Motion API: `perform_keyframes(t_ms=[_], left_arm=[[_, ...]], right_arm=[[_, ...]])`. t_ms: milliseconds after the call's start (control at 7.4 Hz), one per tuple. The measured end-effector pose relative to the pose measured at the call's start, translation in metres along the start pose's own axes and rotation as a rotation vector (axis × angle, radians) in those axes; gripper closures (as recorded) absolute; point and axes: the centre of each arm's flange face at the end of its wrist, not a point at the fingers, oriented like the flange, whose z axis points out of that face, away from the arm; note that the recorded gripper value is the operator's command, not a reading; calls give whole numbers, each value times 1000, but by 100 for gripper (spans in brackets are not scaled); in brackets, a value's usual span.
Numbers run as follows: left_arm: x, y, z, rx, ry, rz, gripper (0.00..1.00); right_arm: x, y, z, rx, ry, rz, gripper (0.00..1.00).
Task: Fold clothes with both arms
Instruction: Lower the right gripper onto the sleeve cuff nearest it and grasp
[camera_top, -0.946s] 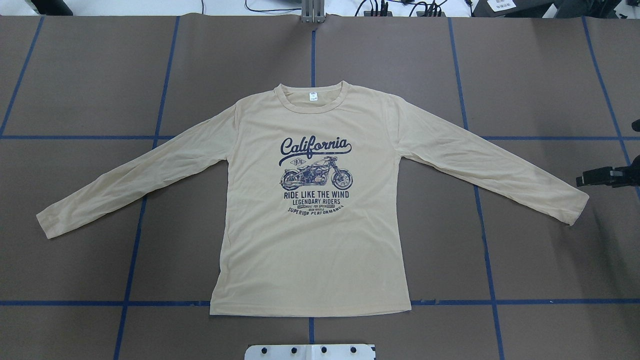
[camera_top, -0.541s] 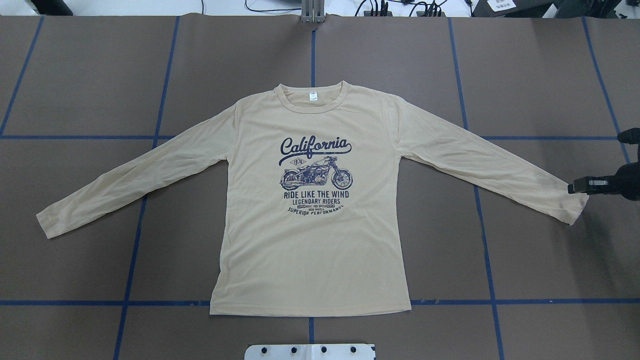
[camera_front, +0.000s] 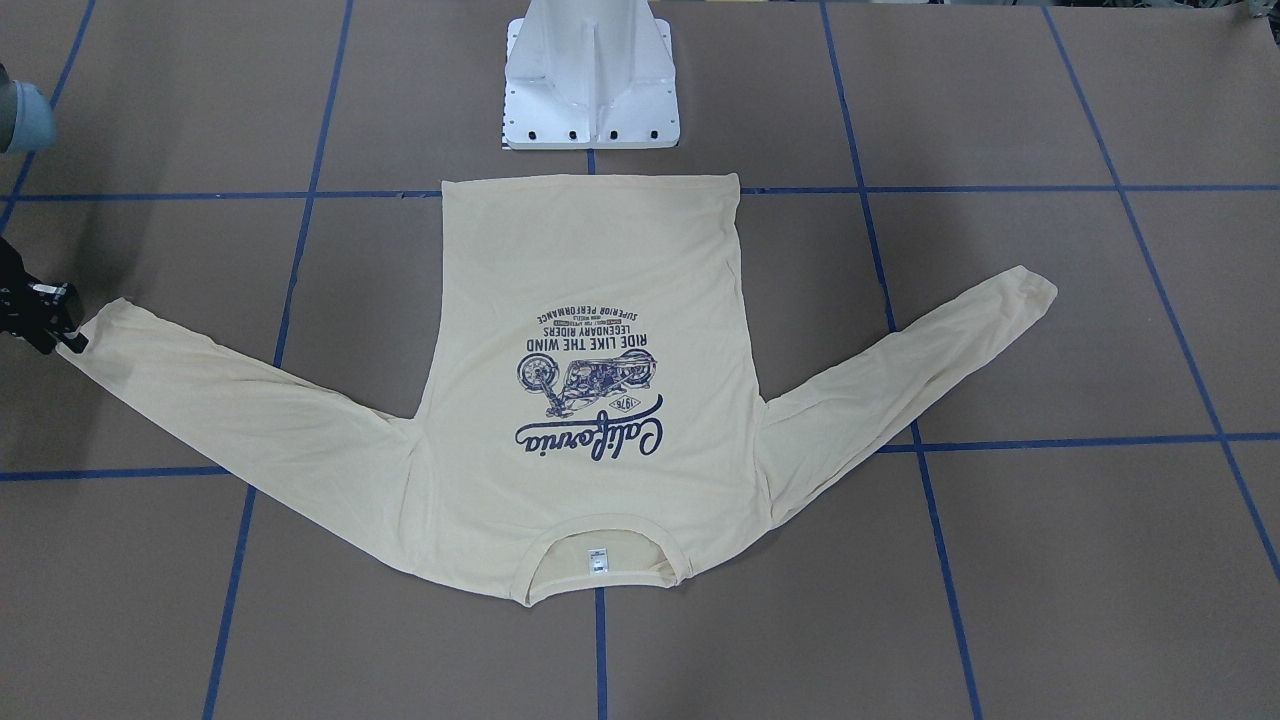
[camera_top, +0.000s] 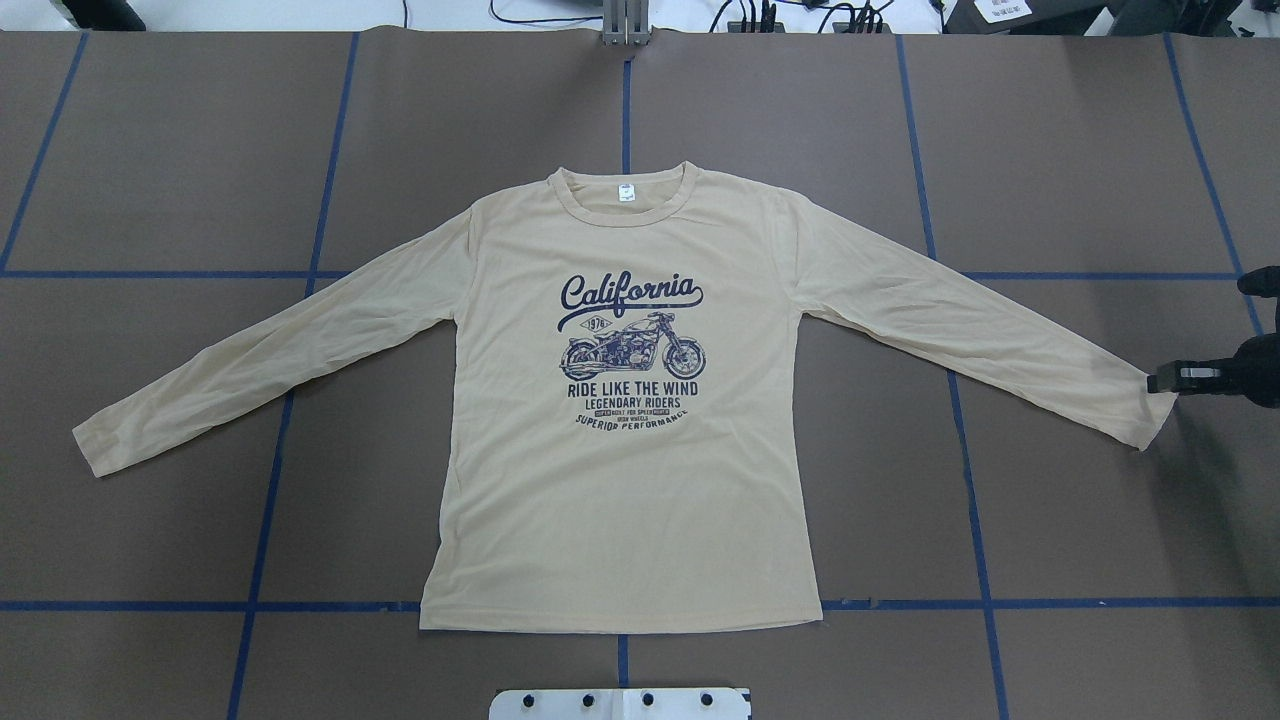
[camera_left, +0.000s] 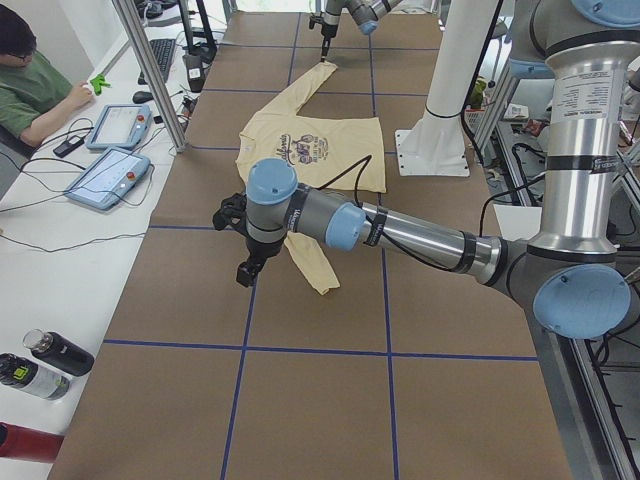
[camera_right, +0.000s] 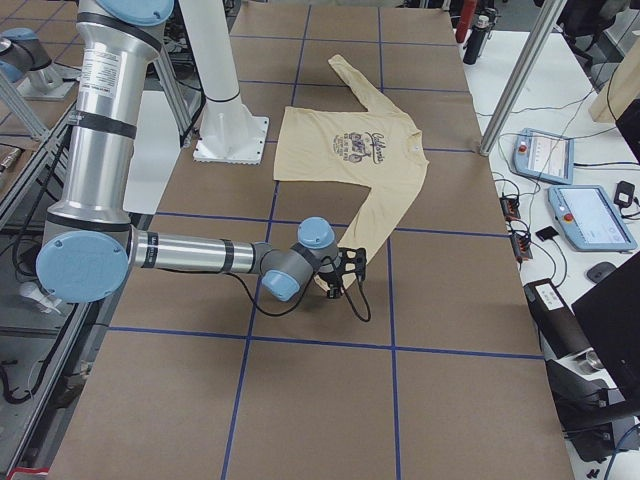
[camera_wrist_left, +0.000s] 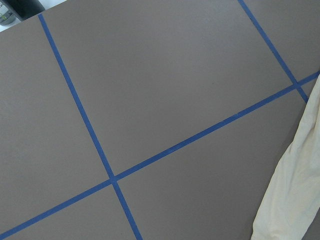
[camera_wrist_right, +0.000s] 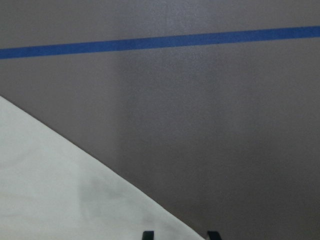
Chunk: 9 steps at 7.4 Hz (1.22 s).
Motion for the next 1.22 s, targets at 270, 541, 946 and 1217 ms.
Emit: perform_keyframes(t_ms=[270, 541, 946, 1217], left_arm=[[0, 1, 0, -1, 1, -1, 0], [0, 2, 1, -2, 1, -2, 0], [0, 3, 1, -2, 1, -2, 0], [0, 3, 1, -2, 1, -3, 0]], right_arm=[[2, 2, 2, -3, 5, 0, 54], [2, 3, 4, -3, 12, -2, 55], [1, 4, 7, -2, 17, -3, 63], [2, 5, 8, -5, 20, -1, 100]])
